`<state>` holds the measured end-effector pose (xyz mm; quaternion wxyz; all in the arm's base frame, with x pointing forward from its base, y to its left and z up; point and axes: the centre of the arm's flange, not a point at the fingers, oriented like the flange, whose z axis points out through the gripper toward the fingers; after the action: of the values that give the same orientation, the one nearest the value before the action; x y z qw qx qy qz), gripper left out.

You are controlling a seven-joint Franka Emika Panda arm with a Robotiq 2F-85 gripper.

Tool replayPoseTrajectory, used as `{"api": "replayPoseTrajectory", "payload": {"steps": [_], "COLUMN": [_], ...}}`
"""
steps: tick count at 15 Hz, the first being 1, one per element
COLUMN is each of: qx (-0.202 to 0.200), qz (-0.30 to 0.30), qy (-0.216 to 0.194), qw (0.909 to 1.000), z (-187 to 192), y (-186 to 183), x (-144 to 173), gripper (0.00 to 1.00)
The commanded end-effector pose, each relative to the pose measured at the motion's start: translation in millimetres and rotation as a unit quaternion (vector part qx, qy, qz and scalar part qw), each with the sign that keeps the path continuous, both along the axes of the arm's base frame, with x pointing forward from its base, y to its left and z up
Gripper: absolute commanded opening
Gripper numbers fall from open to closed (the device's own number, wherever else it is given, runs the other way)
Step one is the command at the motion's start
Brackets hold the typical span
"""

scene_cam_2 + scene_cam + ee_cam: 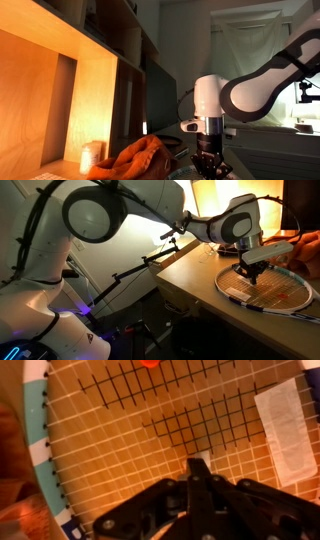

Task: Drop the box on the racket onto the floor

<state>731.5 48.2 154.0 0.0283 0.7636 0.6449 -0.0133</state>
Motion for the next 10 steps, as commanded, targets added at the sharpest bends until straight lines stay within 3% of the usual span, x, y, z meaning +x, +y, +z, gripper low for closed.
{"api": "replayPoseTrajectory", "payload": {"steps": [1, 10], "qx": [0.005, 0.004], "qz": [0.015, 0.088], "qy": [-0.029, -0.103], "qw": [0.9995, 0.9907], "z": [20, 51], "y": [19, 94], "x": [-25, -77], "gripper": [0.00, 0.00]}}
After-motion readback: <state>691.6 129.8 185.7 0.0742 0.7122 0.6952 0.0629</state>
